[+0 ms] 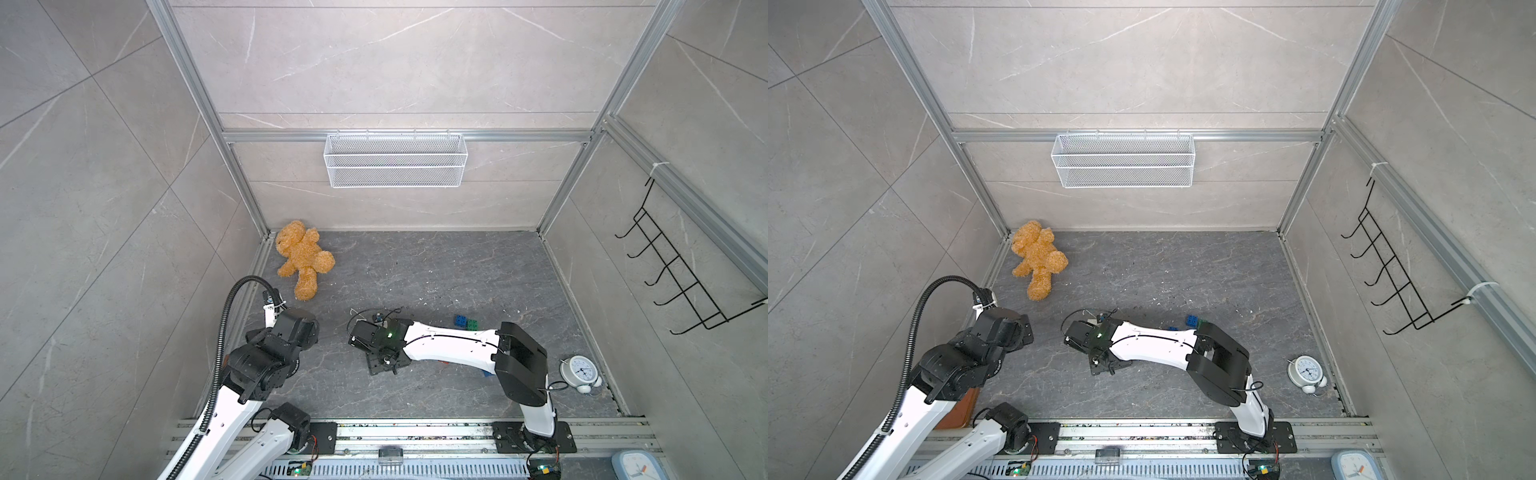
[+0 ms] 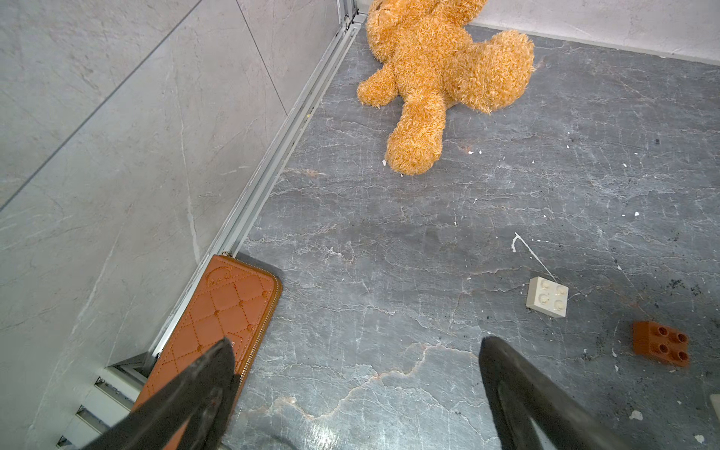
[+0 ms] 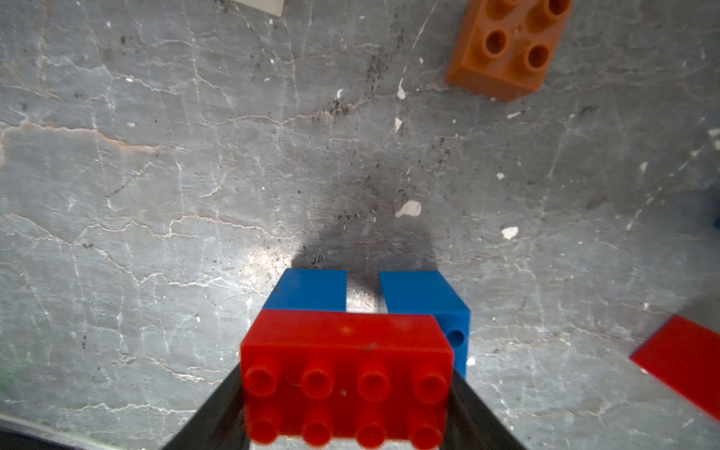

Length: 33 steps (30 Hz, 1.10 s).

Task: Assemble the letter h with lego
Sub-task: Assemble the lego brick with the lego brick.

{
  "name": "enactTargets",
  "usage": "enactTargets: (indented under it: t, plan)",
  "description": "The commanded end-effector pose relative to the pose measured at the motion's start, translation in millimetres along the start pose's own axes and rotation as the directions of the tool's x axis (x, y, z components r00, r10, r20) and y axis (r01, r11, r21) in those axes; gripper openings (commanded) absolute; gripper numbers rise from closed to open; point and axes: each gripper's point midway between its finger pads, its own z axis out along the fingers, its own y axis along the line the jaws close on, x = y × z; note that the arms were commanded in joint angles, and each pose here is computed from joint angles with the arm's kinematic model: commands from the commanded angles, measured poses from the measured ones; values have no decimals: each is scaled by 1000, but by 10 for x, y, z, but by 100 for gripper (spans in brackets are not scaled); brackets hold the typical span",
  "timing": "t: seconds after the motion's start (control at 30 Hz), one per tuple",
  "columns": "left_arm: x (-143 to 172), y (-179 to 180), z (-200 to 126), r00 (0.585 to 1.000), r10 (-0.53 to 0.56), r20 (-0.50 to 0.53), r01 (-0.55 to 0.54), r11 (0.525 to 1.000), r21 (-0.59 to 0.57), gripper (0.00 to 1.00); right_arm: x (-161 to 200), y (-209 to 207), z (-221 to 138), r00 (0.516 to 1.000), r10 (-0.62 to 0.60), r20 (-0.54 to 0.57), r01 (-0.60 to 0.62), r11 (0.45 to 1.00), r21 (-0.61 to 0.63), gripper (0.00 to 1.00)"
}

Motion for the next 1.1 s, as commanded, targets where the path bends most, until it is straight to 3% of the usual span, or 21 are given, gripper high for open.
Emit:
enactTargets:
  t: [0.0,0.5,1.07]
  plan:
    - [-51,-13,-7,1000,-3,16,3,1000,7,99,98,3,-2,999,-29,-29,29,1000,5,0]
    - [-49,-7,-10,1000,-4,17,4,1000,7,99,-17,50,-264,998,-55,22,55,998,-17,0]
    - [-52,1,-11,1000,-9,18,9,1000,5,99,10,13,-163,992,-126,26,126,992,-13,0]
